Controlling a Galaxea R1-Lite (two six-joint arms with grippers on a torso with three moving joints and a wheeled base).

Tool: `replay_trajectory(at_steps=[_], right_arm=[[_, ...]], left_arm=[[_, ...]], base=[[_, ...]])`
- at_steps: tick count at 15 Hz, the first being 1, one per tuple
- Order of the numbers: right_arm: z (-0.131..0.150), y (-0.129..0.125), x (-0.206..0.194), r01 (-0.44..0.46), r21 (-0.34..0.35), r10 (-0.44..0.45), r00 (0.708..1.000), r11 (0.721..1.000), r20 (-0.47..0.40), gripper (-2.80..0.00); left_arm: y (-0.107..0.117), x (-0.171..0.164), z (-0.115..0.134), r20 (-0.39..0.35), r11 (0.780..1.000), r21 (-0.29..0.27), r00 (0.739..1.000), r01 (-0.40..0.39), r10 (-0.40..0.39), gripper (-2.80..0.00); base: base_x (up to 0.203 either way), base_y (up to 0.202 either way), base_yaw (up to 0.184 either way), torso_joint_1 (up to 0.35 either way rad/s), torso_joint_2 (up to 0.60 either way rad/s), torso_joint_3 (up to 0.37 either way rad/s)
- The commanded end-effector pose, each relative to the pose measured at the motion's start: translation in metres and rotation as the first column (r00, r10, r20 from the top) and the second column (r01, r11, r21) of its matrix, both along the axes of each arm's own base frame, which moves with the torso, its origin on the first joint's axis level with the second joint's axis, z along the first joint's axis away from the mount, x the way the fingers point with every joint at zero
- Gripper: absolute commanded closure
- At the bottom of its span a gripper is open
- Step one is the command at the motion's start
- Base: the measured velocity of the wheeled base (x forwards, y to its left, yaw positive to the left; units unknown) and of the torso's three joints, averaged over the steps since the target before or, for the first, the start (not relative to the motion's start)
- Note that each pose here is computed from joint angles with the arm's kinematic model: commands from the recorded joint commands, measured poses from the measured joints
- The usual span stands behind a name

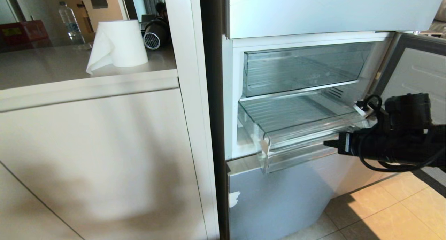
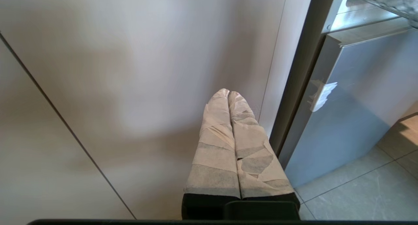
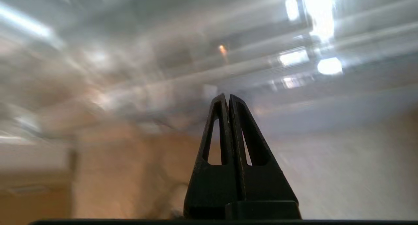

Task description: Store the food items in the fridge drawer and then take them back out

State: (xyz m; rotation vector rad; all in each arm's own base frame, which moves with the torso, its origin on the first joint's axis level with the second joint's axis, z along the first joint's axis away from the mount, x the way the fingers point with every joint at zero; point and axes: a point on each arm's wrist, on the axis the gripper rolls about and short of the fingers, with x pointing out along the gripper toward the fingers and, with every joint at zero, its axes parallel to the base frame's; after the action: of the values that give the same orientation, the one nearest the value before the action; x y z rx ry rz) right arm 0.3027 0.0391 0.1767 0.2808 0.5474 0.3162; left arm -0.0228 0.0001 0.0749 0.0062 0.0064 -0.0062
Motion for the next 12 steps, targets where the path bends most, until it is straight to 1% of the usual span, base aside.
replay_trajectory(at_steps=[1,2,4,6,8,10,12], right_arm=[[0.004,0.014,0.023,0.002,0.071,-0.003,1.000,0.997,0.017,0.00],[0.010,0.022,0.032,-0.002,0.108,-0.003,0.999,0.994,0.042,0.00],[0.008,0.035,0.039,-0.013,0.123,0.006,0.998,0.992,0.057,0.00],[0.004,0.035,0.031,0.025,0.099,-0.031,0.998,0.995,0.055,0.00],[0.009,0.033,0.006,0.043,0.081,-0.048,0.997,0.996,0.060,0.00],[0.001,0.031,-0.010,0.050,0.063,-0.052,0.998,0.997,0.030,0.00],[-0.013,0.032,-0.003,0.055,0.050,-0.055,0.998,0.997,-0.015,0.00]], left_arm=[[0.000,0.000,0.000,0.000,1.000,0.000,1.000,0.000,0.000,0.00],[0.000,0.000,0.000,0.000,1.000,0.000,1.000,0.000,0.000,0.00],[0.000,0.000,0.000,0.000,1.000,0.000,1.000,0.000,0.000,0.00],[0.000,0.000,0.000,0.000,1.000,0.000,1.000,0.000,0.000,0.00],[0.000,0.000,0.000,0.000,1.000,0.000,1.000,0.000,0.000,0.00],[0.000,0.000,0.000,0.000,1.000,0.000,1.000,0.000,0.000,0.00],[0.000,0.000,0.000,0.000,1.000,0.000,1.000,0.000,0.000,0.00]], base=[[0.000,0.000,0.000,0.000,0.00,0.000],[0.000,0.000,0.000,0.000,0.00,0.000],[0.000,0.000,0.000,0.000,0.00,0.000],[0.000,0.000,0.000,0.000,0.00,0.000],[0.000,0.000,0.000,0.000,0.00,0.000],[0.000,0.000,0.000,0.000,0.00,0.000],[0.000,0.000,0.000,0.000,0.00,0.000]])
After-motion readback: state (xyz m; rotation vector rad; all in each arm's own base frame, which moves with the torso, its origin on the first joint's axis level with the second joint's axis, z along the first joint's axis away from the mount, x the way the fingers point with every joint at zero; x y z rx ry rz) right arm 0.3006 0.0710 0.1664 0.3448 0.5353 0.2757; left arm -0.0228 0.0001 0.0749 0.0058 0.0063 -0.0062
